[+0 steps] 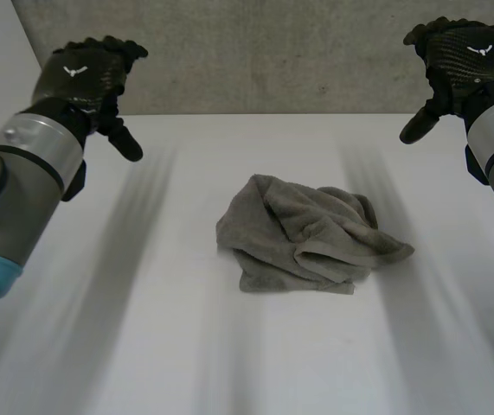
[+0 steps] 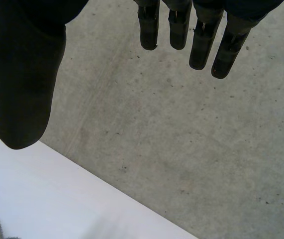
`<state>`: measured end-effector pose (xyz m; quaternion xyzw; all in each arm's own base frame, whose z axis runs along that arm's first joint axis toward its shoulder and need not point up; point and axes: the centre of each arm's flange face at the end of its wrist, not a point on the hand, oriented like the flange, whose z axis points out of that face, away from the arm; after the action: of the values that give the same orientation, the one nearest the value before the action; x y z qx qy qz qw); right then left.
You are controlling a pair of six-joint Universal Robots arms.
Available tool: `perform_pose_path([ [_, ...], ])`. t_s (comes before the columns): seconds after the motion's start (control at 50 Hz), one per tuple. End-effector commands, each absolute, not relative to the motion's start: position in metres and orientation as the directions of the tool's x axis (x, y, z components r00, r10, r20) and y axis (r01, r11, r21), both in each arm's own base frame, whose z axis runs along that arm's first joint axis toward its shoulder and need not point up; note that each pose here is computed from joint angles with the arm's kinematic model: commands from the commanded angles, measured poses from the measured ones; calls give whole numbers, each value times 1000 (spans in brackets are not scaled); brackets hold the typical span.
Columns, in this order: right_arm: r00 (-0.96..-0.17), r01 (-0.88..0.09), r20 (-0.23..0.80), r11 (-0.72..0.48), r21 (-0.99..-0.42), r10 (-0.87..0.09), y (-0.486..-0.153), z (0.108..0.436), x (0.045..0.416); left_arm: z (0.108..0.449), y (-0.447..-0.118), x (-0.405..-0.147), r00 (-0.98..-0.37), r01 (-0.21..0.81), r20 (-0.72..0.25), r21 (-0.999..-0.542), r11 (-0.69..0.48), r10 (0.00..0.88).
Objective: Fold the towel.
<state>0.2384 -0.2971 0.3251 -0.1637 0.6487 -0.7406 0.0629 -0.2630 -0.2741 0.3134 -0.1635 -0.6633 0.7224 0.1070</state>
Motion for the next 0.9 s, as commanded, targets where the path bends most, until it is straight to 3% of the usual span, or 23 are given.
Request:
perform_pose_path([
  [0.02, -894, -175, 223, -155, -972, -389, -298, 309, 252, 270, -286, -291, -901, 63, -78, -997, -49, 428],
  [0.08, -869, -201, 243, -142, -969, -431, -300, 298, 257, 257, -289, -300, -893, 67, -75, -997, -35, 444],
  [0.12, -814, -250, 265, -100, -963, -518, -304, 268, 266, 226, -296, -313, -881, 94, -78, -996, 11, 467],
  [0.3, -720, -381, 282, 21, -925, -634, -306, 183, 287, 147, -305, -342, -851, 164, -80, -979, 118, 518],
  [0.46, -702, -410, 256, 83, -909, -665, -304, 150, 294, 111, -289, -364, -813, 208, -81, -966, 157, 576],
  [0.58, -698, -405, 260, 69, -912, -667, -303, 154, 297, 111, -279, -372, -796, 213, -84, -966, 147, 599],
  [0.64, -706, -386, 260, 50, -921, -659, -307, 162, 298, 122, -282, -376, -800, 193, -86, -974, 119, 594],
  [0.7, -722, -344, 274, -15, -939, -635, -314, 189, 299, 150, -291, -379, -811, 148, -89, -987, 57, 578],
  [0.72, -738, -301, 283, -76, -951, -612, -317, 213, 298, 173, -296, -380, -818, 112, -85, -994, 11, 569],
  [0.74, -738, -301, 283, -77, -951, -612, -317, 213, 298, 173, -296, -380, -818, 111, -85, -994, 11, 569],
  [0.78, -776, -179, 286, -239, -954, -561, -317, 263, 298, 225, -307, -371, -847, 31, -79, -995, -99, 525],
  [0.8, -777, -179, 286, -240, -954, -561, -317, 264, 298, 225, -307, -371, -848, 30, -79, -995, -100, 525],
  [0.84, -802, -61, 269, -375, -925, -533, -314, 303, 296, 277, -312, -356, -878, -54, -63, -972, -227, 475],
  [0.86, -803, -61, 269, -375, -925, -533, -314, 303, 296, 277, -312, -356, -878, -54, -62, -972, -228, 475],
  [0.9, -810, -2, 237, -401, -916, -536, -312, 320, 290, 316, -301, -344, -888, -119, -48, -937, -328, 458],
])
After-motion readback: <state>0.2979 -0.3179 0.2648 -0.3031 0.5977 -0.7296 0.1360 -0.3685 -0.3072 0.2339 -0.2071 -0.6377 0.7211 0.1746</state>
